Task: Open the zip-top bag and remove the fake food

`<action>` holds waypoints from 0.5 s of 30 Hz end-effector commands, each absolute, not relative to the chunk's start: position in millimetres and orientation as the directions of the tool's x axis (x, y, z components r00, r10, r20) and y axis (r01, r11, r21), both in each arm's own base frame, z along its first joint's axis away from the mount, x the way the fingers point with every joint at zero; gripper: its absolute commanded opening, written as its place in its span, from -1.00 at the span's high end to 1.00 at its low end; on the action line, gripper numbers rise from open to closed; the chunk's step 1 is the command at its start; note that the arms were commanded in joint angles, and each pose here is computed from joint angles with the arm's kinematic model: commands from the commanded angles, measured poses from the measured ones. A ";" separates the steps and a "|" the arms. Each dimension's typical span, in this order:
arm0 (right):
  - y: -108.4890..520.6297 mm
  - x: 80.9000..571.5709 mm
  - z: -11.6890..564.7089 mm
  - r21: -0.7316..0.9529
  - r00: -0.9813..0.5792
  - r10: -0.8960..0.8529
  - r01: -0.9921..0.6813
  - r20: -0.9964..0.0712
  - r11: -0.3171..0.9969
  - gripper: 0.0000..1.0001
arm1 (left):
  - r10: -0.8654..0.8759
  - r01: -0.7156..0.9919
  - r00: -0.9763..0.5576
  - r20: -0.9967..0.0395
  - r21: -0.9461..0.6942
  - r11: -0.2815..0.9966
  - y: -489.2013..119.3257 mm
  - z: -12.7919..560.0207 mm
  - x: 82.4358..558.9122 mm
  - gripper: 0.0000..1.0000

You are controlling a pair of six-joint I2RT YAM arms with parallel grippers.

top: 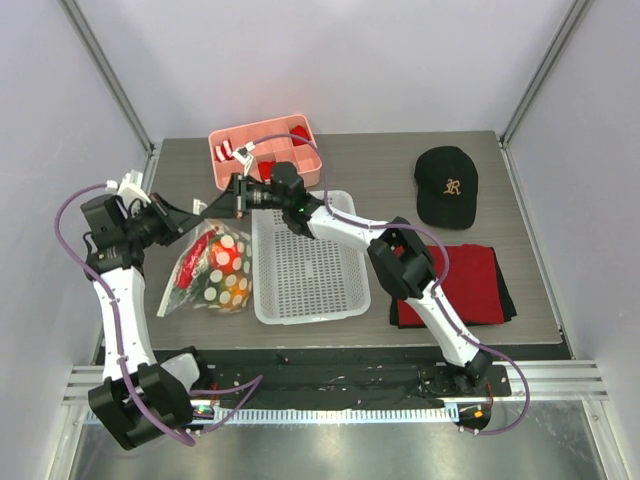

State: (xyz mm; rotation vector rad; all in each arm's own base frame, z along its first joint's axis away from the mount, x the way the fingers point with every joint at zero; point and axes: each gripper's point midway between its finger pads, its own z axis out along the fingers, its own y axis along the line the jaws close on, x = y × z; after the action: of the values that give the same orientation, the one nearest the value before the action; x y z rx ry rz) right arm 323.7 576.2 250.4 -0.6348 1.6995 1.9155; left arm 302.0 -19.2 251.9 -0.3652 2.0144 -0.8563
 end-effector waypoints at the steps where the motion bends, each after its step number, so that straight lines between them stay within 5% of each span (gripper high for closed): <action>1: 548.3 396.4 290.7 0.795 -0.744 0.352 -0.607 -0.567 -0.002 0.97 | -0.555 0.014 -0.596 -0.580 -0.699 0.715 -24.4 239.7 282.6 0.99; 9: 539.4 445.2 298.9 0.782 -0.678 0.449 -0.617 -0.582 0.081 0.98 | -0.608 -0.173 -0.502 -0.615 -0.617 0.767 -7.5 243.1 249.6 1.00; 15: 550.1 463.6 298.7 0.772 -0.670 0.459 -0.633 -0.584 0.059 0.97 | -0.720 -0.368 -0.387 -0.576 -0.619 0.693 1.0 227.9 213.8 1.00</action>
State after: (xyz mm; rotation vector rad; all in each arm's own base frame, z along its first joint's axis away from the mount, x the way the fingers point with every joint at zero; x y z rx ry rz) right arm 417.3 566.0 271.8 -0.2964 1.6618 1.7999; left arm 244.5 -6.8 250.8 -0.5944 1.9950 -0.5860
